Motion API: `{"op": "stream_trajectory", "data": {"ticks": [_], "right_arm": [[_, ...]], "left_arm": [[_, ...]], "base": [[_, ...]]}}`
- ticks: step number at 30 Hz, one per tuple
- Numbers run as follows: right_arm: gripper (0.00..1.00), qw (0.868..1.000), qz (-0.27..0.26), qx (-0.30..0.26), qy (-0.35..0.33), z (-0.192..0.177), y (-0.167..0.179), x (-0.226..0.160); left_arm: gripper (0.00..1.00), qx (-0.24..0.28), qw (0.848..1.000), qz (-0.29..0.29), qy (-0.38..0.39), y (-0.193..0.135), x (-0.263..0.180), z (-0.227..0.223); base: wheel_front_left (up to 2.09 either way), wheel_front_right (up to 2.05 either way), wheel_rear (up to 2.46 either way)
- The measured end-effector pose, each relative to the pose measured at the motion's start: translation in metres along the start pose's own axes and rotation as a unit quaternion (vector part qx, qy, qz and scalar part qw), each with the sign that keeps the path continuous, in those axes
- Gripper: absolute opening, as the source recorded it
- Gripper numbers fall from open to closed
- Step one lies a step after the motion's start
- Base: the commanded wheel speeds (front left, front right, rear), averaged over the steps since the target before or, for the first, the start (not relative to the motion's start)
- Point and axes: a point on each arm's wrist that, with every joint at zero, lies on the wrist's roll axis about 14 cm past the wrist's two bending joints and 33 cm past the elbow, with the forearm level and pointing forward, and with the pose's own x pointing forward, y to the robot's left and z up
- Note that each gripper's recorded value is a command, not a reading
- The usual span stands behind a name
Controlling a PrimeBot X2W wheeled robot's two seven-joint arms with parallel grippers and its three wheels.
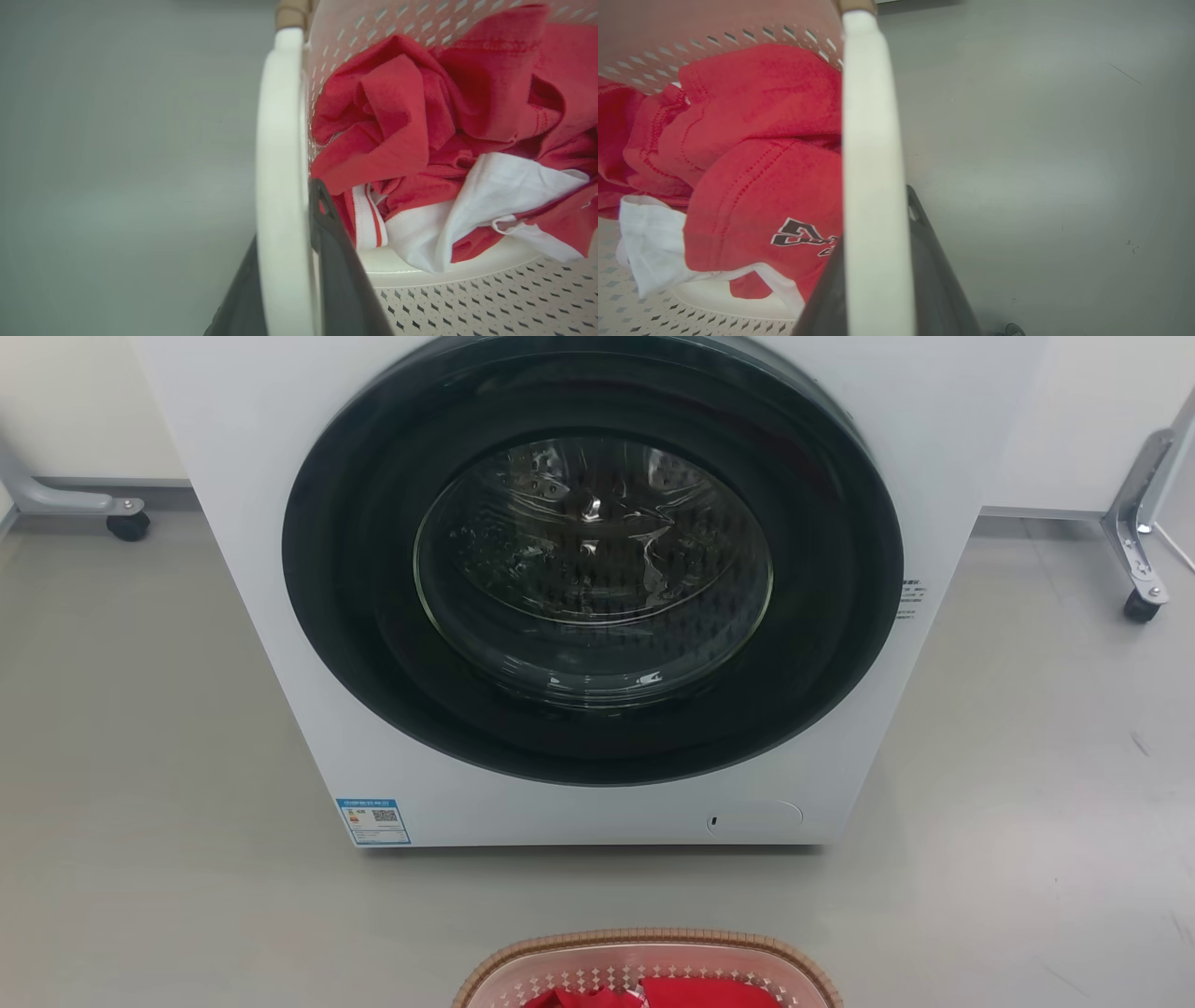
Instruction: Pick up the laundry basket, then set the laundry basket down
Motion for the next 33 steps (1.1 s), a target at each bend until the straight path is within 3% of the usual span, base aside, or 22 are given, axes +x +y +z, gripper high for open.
{"op": "stream_trajectory", "data": {"ticks": [33], "right_arm": [[0.0,1.0,0.005,0.002,0.011,-0.0088,0.0038,-0.0018]], "left_arm": [[0.0,0.007,1.0,0.002,0.007,0.0009,-0.0018,-0.0061]], "base": [[0.0,0.0,0.0]]}}
